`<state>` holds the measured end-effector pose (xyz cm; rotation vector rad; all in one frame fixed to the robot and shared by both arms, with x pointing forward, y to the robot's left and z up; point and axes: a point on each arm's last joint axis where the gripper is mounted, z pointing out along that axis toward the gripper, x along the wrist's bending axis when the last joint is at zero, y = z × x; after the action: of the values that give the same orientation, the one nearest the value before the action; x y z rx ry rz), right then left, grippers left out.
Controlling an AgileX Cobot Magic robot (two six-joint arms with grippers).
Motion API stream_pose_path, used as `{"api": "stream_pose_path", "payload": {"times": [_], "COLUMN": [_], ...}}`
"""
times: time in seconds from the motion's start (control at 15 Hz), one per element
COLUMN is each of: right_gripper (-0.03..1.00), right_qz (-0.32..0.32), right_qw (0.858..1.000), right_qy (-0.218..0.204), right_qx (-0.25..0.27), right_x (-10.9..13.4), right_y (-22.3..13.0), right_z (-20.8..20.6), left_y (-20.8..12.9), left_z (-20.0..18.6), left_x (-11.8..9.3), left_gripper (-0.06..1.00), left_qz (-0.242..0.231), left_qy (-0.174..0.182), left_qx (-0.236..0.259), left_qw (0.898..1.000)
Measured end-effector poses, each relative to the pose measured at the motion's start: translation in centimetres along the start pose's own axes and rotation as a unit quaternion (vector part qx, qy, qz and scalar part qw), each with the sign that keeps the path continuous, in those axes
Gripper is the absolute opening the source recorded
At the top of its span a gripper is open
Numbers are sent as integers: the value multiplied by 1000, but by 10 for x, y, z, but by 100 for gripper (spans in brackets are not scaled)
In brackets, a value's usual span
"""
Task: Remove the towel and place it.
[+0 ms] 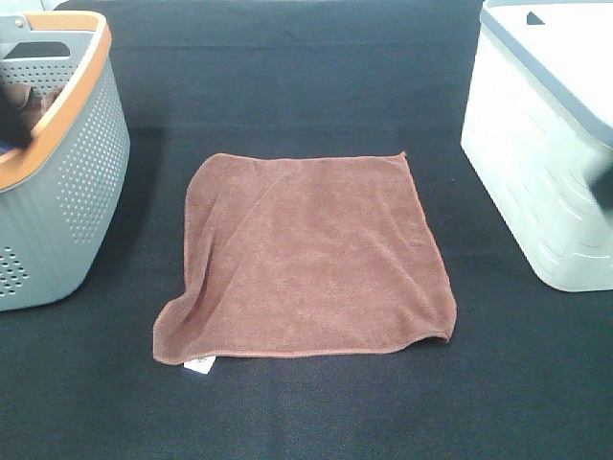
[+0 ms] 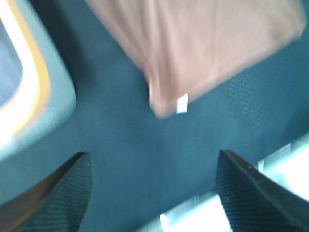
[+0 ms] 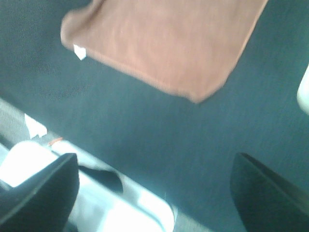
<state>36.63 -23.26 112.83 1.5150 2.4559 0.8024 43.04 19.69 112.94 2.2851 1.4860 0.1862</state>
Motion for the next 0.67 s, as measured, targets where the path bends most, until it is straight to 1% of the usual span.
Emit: {"api": "stream_pose_path", "payload": {"times": [0.2,0.33,0.4,0.47,0.6,0.67], "right_gripper": [81,81,81,81,81,81], "right_qz": [1,-2,-5,-8,-16,-20], "right_qw": [1000,1000,999,999,999,998], "right_qy": [-6,-14,-23,-30,-46,-51], "right_qx": [22,24,24,20,1,-25], "right_x": [-1,-2,-3,-4,-6,-6], "right_y": [-50,-77,-95,-105,-118,-119], "right_z": [13,19,23,25,24,21], "left_y": [-58,-91,-113,-124,-138,-143], "left_z": [19,25,29,32,37,40], "left_x": [5,8,10,11,13,13], "left_gripper": [69,69,69,69,69,69], "left_qz": [-7,-9,-9,-9,-6,-1], "left_qy": [3,3,3,3,1,1], "left_qx": [50,62,52,30,-23,-37], "left_qw": [999,998,999,1000,1000,999]}}
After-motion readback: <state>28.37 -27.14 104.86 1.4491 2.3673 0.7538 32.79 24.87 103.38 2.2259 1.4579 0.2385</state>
